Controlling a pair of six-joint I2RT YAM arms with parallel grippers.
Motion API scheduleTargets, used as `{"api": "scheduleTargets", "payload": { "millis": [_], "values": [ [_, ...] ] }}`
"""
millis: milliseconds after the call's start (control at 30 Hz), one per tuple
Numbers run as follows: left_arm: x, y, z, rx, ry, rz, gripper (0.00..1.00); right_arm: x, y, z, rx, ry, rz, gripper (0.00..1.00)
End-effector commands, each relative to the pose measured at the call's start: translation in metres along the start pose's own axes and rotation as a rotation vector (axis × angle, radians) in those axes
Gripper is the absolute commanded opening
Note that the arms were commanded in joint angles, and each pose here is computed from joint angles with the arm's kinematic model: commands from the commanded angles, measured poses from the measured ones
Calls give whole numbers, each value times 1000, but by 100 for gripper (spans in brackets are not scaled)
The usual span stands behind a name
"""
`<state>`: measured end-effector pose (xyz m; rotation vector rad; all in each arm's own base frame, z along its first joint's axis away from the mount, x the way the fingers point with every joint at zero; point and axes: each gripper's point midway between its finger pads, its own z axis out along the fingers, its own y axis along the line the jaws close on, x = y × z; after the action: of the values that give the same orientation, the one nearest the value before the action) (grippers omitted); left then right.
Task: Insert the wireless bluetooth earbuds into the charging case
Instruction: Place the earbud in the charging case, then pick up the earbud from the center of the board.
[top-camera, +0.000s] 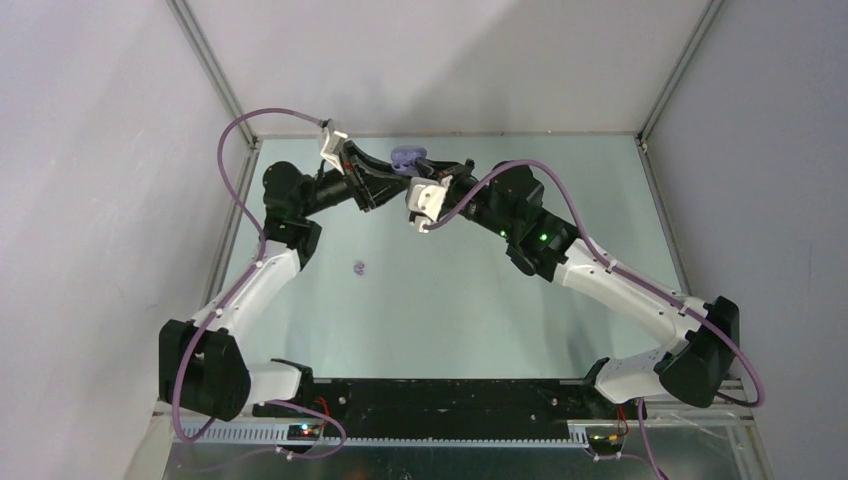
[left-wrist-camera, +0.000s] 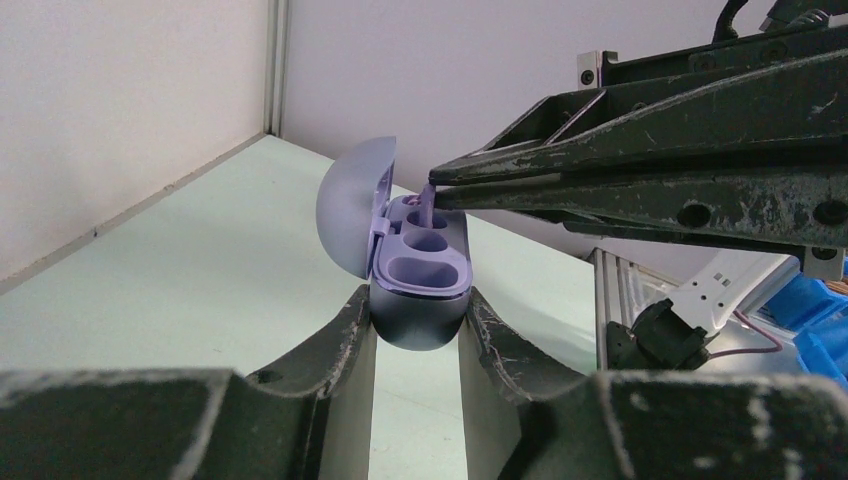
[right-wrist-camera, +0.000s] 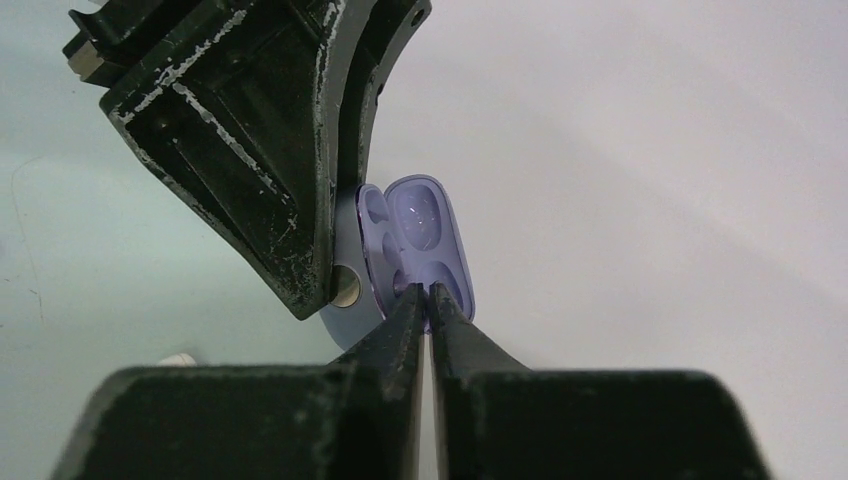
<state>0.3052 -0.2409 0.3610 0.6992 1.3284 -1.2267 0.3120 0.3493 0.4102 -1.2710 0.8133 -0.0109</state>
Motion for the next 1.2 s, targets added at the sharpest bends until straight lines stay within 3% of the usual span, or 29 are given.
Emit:
{"api": "scheduleTargets", "payload": {
  "millis": [0,167,400,500,600,833,1000,1167],
  "values": [
    [-18,-4,2,2,-42,71,0,-17,-10,-11,14,-51,52,14],
    [-11,4,1,-19,-18,87,0,-28,-19,-36,-30,-72,136,34],
    [-4,22,-5,-78,8,90,0,-34,-32,-69,-72,-56,336,39],
    [-13,35,-15,-140,7,111,0,-14,-27,-75,-110,-20,462,43],
    [-18,46,-30,-204,20,125,0,12,0,-70,-208,64,663,44],
    [-41,49,-66,-346,5,178,0,72,69,-31,-397,226,997,32],
    [-54,53,-94,-544,-43,159,0,94,121,-1,-583,266,988,30],
    [-56,48,-111,-620,-78,122,0,118,177,36,-706,352,952,35]
  ]
}}
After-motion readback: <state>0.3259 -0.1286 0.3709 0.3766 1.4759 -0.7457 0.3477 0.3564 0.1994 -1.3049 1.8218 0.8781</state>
